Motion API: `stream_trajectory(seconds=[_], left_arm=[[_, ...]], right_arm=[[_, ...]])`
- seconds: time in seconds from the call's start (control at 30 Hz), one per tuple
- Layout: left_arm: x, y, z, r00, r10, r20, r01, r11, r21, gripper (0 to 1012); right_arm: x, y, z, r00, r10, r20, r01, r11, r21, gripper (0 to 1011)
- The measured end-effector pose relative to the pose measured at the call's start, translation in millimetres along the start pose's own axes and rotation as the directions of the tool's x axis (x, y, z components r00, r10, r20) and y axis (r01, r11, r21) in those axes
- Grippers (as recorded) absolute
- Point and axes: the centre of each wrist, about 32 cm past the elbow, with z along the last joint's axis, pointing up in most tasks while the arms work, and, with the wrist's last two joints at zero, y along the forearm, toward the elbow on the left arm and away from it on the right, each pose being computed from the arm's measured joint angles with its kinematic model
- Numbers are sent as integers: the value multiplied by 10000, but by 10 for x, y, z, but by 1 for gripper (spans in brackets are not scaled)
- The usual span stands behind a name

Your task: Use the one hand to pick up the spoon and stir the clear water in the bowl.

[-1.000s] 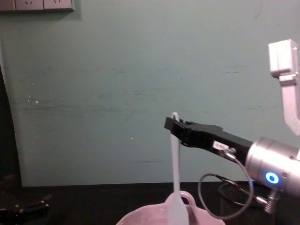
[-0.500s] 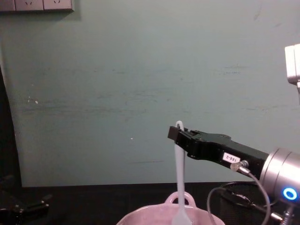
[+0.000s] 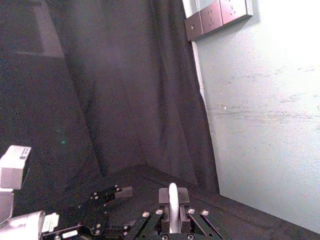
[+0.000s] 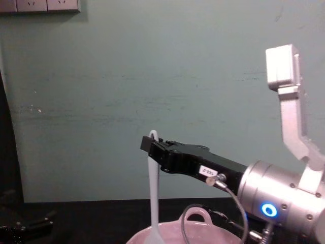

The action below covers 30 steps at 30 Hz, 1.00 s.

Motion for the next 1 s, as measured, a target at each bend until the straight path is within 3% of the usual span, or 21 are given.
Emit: stream_trajectory(seconds=[0.23, 0.5, 0.73, 1.0], left_arm=[[0, 0, 0, 10000, -1, -1, 1, 10000, 0, 1011], [0, 0, 0, 10000, 0, 0, 0, 10000, 0, 1011], [0, 0, 0, 10000, 0, -1, 0, 10000, 0, 1011], [0, 0, 0, 10000, 0, 0, 0, 10000, 1, 1011]], right_arm=[[54, 193, -42, 9999, 8, -112, -6, 9999, 129, 113], [194, 256, -18, 9995, -307, 14, 307, 9994, 184, 113], [306, 172, 23, 9970, -761, 144, 758, 9969, 214, 113], [366, -69, 84, 9915, -1266, 294, 1257, 9916, 309, 113]])
